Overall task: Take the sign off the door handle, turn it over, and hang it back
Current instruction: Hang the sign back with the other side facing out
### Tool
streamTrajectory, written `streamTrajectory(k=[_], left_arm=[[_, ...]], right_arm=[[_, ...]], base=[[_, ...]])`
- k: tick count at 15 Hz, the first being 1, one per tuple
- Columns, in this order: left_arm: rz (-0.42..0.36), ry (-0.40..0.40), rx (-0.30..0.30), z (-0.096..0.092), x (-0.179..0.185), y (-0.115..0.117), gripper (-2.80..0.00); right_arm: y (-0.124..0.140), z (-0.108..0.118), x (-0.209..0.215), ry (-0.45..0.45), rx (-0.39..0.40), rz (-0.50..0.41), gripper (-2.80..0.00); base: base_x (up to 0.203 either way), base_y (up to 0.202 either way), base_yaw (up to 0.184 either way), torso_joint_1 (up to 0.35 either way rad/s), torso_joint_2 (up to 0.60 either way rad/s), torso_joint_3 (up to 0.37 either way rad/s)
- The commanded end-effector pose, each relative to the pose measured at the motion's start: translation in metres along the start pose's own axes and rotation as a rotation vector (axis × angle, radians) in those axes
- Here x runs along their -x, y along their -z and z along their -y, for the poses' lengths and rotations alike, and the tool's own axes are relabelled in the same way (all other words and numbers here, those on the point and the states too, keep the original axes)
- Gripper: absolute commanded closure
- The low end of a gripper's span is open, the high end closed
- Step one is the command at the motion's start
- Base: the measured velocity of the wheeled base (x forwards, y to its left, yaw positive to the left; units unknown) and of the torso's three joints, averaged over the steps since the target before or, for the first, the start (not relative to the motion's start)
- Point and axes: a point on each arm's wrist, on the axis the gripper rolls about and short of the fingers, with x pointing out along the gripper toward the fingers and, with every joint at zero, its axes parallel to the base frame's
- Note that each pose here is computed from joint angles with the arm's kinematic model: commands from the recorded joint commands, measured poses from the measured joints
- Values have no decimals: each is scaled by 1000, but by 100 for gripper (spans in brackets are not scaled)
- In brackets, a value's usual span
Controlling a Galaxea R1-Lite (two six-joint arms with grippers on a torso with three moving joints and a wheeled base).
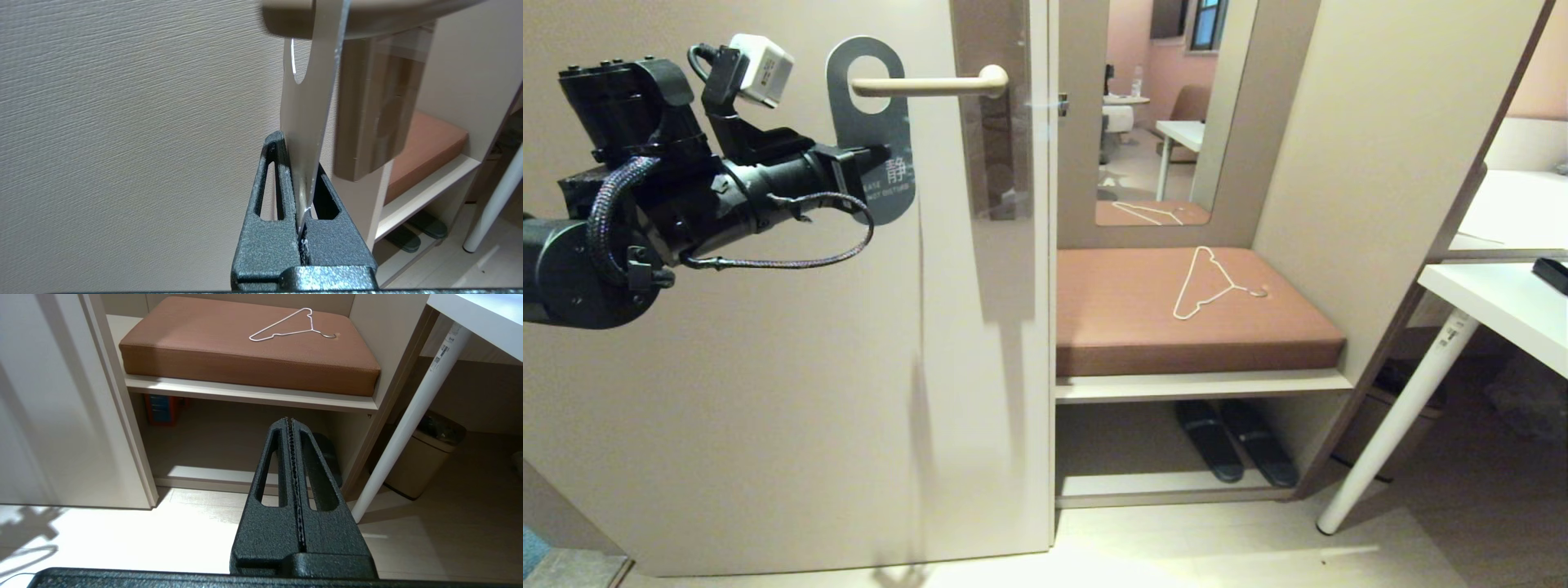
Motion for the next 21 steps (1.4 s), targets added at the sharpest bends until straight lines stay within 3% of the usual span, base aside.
streamTrajectory(k=[1,10,21], left_arm=[[7,11,-4,3,-1,-1,0],[22,99,-53,35,-9,-5,0],[19,171,-39,74,-20,-3,0]], right_arm=[[0,0,0,0,1,-1,0],[0,0,0,-1,1,-1,0],[0,0,0,-2,1,-1,0]], base=[[0,0,0,0,0,0],[0,0,0,0,0,0],[0,0,0,0,0,0]])
